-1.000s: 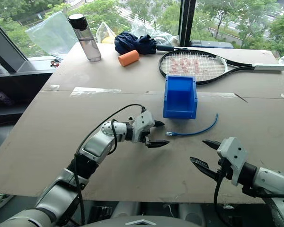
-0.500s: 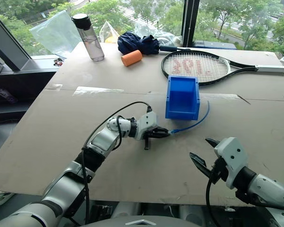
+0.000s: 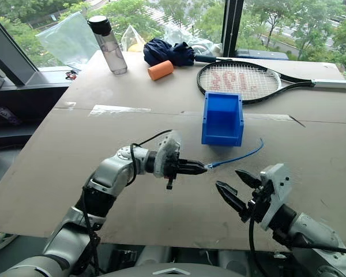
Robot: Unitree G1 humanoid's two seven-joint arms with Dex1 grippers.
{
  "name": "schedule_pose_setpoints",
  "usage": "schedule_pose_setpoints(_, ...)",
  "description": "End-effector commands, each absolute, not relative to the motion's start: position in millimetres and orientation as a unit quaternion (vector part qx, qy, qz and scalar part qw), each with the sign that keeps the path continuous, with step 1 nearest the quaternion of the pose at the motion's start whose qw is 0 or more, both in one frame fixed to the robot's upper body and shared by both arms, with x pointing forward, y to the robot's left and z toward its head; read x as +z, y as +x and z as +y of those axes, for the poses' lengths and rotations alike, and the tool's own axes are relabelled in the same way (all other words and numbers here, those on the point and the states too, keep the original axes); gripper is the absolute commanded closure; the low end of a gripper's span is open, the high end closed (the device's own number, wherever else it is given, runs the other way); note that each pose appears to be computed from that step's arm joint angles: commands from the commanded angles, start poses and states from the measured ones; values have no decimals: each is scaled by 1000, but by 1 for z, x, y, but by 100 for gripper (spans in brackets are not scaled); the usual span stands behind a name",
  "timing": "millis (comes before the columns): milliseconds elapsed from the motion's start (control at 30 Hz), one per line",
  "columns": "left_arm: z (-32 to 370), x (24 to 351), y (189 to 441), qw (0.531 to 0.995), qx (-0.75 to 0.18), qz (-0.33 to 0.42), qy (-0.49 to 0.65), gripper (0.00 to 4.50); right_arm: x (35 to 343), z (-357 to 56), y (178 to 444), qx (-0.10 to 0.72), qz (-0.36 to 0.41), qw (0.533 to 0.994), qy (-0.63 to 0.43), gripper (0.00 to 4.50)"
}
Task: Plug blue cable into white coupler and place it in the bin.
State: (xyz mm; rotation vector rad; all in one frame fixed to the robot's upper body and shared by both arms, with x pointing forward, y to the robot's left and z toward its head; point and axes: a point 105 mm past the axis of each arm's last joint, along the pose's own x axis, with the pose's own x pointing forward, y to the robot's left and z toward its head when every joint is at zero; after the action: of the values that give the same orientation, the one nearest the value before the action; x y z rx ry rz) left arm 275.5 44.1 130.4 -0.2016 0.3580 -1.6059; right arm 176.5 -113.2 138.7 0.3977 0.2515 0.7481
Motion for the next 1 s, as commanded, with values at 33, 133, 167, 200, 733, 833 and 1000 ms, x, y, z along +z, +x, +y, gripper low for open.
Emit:
schedule_pose_setpoints(33,41,164,260,627,-743,163,-169,443,165,-109,175,376,83,886,257,100)
schedule_pose_setpoints(133,42,178,255,607,-748,170,-208,443,180,-107,182,377,54,874,300,100)
schedule_pose_setpoints(167,42,181,254,602,-749,171,-216,443,184,-105,183,381,47,869,311,100)
schedule_pose_setpoints(200,42,184,253,598,-750,172,-224,443,188,-103,185,385,41,864,322,100)
schedule_pose_setpoints(733,39,200,239,569,-764,177,-246,450,200,-92,190,426,19,824,373,446)
schedule_pose_setpoints(833,40,199,239,576,-761,176,-243,450,201,-92,189,433,16,818,378,446)
schedule_pose_setpoints(1000,46,199,241,587,-750,174,-251,360,203,-92,189,440,12,815,378,450)
